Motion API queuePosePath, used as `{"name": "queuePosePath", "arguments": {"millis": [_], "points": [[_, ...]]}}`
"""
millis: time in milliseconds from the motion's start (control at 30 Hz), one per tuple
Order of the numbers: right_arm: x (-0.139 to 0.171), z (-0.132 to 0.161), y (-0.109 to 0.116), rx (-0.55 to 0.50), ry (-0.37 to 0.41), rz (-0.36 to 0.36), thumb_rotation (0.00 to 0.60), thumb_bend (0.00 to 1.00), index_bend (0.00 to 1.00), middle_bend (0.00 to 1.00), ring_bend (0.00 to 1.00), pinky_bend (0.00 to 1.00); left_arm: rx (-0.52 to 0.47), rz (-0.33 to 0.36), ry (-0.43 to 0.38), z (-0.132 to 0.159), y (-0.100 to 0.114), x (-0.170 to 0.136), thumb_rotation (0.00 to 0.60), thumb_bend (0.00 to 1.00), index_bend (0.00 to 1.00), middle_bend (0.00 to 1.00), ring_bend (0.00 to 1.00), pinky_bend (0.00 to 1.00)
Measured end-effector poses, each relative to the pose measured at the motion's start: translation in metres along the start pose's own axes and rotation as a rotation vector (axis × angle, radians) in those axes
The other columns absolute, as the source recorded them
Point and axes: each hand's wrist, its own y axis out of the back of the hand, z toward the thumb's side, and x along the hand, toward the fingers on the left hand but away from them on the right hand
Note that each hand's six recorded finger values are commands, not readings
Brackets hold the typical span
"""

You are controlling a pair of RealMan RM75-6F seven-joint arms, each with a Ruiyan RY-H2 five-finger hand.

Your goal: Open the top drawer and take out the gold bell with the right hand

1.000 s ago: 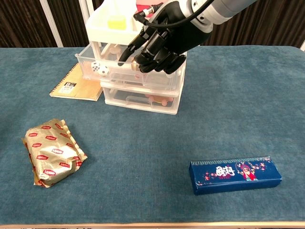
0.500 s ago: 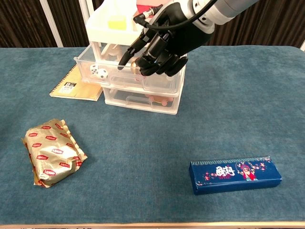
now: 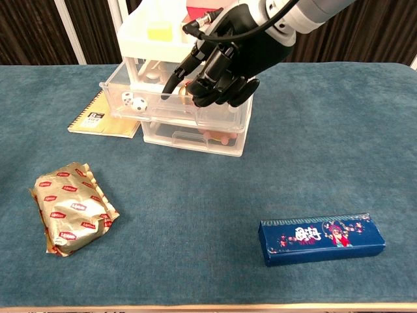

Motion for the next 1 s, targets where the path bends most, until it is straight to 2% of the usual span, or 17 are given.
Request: {"name": "queuePosePath", "arguments": {"millis": [1000], "points": [[0.0043,0.0034,-0.0029,0.027,-0.011,0.045,0.600,0.71,0.17,0.81,0.92,0.94,0.000,-0.003,0.001,-0.0001,-0.0003,0.0000,0.600,0.26,0.12,0.00,0.01,0.00]]}}
